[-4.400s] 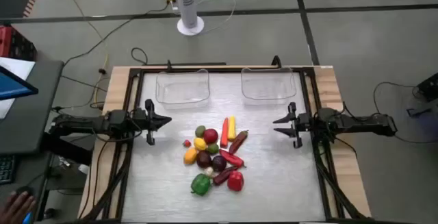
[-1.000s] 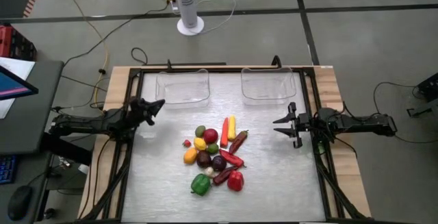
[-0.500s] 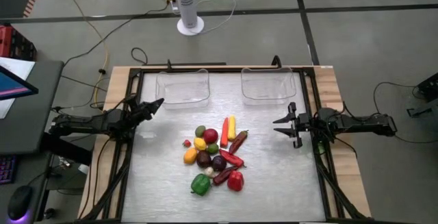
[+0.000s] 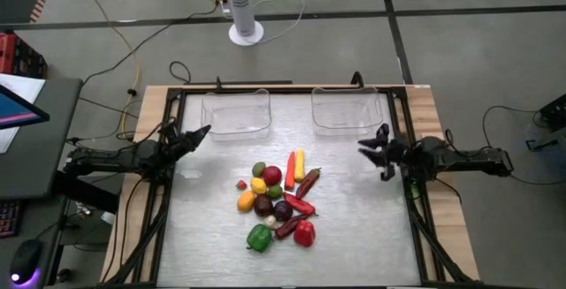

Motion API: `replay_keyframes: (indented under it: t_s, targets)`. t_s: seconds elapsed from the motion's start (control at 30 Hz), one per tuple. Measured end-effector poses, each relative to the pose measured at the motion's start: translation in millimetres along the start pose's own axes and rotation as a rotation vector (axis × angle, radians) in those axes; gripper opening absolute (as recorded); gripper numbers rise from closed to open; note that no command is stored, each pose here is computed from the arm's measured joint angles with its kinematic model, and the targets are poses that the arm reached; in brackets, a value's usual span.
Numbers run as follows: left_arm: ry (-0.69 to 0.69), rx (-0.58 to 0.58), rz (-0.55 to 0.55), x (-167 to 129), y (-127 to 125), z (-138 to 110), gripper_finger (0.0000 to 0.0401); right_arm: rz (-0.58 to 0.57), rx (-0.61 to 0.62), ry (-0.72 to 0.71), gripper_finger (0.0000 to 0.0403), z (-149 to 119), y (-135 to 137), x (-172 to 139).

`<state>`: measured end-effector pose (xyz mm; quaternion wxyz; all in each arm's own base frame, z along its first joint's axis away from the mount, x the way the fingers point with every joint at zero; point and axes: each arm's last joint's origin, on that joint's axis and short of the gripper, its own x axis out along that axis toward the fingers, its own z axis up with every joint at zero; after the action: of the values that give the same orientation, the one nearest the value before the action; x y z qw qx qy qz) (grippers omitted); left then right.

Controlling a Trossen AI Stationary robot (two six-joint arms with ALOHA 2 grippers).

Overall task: Sort produce into baskets
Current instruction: Put the dark red chili pepper into the right transparent bin

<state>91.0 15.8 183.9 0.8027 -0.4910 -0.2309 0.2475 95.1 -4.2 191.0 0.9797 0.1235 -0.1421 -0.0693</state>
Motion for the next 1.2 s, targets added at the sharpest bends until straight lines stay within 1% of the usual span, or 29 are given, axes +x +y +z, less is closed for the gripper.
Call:
replay_keyframes:
  t_s: [0.07,0.1,0.17,0.23,0.37,0.47,0.53,0.6,0.67,0.73,0.83,0.9,1.03,1.1,1.2]
  targets:
    - [-0.025,-0.044,-0.064,0,-7,4,0.0,-0.008,0.124,-0.101,0.0154,9,1,0]
    - [-0.036,-0.035,-0.099,-1,-10,6,0.0,-0.014,0.168,-0.148,0.0154,14,1,-1]
    - [-0.061,-0.007,-0.162,-2,-17,10,0.0,-0.053,0.204,-0.222,0.0154,21,0,-2]
    - [-0.099,-0.003,-0.21,-3,-22,15,0.0,-0.083,0.237,-0.304,0.0154,29,-1,-3]
    - [-0.155,-0.008,-0.245,-5,-27,20,0.0,-0.083,0.355,-0.508,0.0154,47,-1,-10]
    - [-0.171,-0.012,-0.256,-5,-28,21,0.0,-0.105,0.388,-0.62,0.0154,56,-2,-15]
    - [-0.154,-0.024,-0.283,-6,-29,22,0.0,-0.117,0.401,-0.667,0.0154,59,-2,-17]
    - [-0.118,-0.032,-0.319,-6,-31,21,0.0,-0.175,0.416,-0.693,0.0154,59,-5,-18]
    - [-0.09,-0.026,-0.335,-6,-35,22,0.0,-0.225,0.489,-0.72,0.0154,59,-7,-19]
    - [-0.072,0.015,-0.324,-5,-42,25,0.0,-0.268,0.57,-0.749,0.0154,58,-9,-19]
    - [-0.036,0.125,-0.268,-2,-57,31,0.0006,-0.318,0.607,-0.728,0.0154,54,-12,-15]
    - [-0.002,0.193,-0.221,1,-66,34,0.002,-0.336,0.639,-0.682,0.015,53,-12,-9]
    - [0.071,0.3,-0.115,8,-83,37,0.0066,-0.395,0.69,-0.556,0.0136,55,-11,7]
    - [0.109,0.346,-0.066,11,-90,39,0.0092,-0.413,0.684,-0.51,0.013,61,-8,17]
    - [0.16,0.41,-0.007,15,-100,41,0.0125,-0.417,0.64,-0.436,0.0124,71,-4,34]
